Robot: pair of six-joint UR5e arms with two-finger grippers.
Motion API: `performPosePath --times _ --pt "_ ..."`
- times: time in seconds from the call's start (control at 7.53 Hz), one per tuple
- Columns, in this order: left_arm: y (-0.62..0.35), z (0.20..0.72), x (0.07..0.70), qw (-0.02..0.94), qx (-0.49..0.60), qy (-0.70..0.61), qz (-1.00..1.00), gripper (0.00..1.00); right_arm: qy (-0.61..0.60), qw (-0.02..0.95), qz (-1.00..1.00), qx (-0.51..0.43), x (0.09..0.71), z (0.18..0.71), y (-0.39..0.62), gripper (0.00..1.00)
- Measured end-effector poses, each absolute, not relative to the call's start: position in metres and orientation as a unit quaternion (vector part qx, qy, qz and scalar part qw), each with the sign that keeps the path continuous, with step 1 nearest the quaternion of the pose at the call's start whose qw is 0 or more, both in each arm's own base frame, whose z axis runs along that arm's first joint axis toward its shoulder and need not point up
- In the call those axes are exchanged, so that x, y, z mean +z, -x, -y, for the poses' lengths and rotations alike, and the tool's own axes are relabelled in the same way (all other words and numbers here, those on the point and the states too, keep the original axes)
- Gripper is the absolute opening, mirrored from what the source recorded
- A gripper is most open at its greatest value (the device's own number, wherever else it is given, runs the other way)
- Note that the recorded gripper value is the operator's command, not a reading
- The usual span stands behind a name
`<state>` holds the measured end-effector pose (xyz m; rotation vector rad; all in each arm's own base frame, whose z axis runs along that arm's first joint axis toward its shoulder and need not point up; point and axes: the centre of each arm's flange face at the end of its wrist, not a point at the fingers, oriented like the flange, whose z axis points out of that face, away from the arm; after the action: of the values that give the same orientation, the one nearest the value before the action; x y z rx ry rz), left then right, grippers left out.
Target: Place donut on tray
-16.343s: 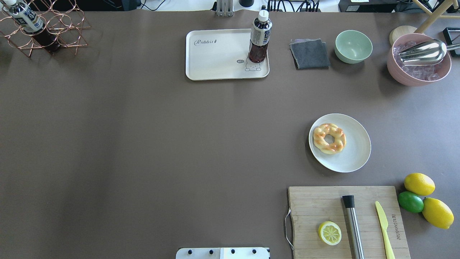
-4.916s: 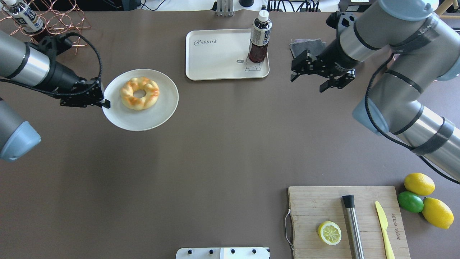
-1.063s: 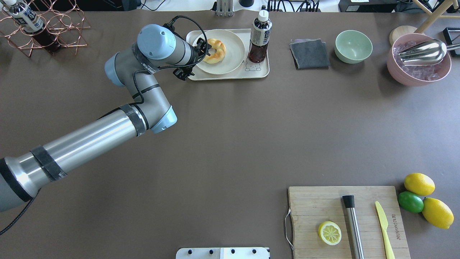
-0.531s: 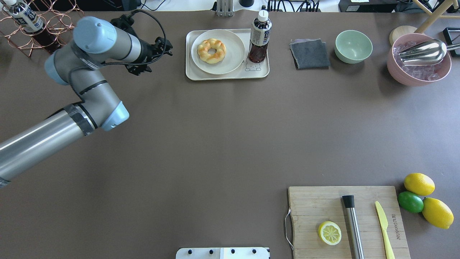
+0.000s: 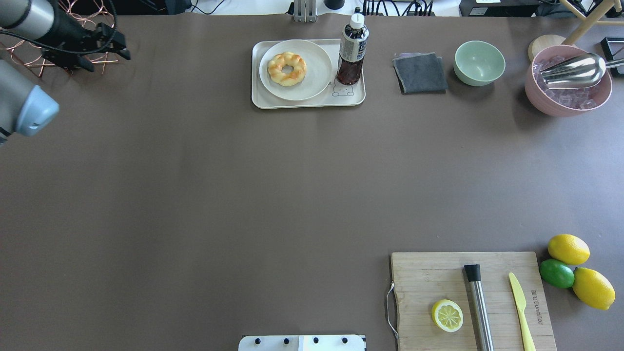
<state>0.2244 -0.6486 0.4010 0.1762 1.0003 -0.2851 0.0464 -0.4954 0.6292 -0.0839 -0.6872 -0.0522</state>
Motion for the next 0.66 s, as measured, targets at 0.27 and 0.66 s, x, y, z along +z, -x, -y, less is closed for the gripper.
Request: performPosePath --times 0.27,0.66 --pt "-0.128 0.627 0.471 0.889 -0.038 -0.116 -0.441 0.98 0.040 0.941 0.336 -0.023 0.628 0.492 -0.049 1.00" --pt "-0.016 0.592 0.571 0.923 0.041 -0.130 -0.360 0.98 0.044 0.942 0.332 -0.017 0.634 0.485 -0.054 1.00"
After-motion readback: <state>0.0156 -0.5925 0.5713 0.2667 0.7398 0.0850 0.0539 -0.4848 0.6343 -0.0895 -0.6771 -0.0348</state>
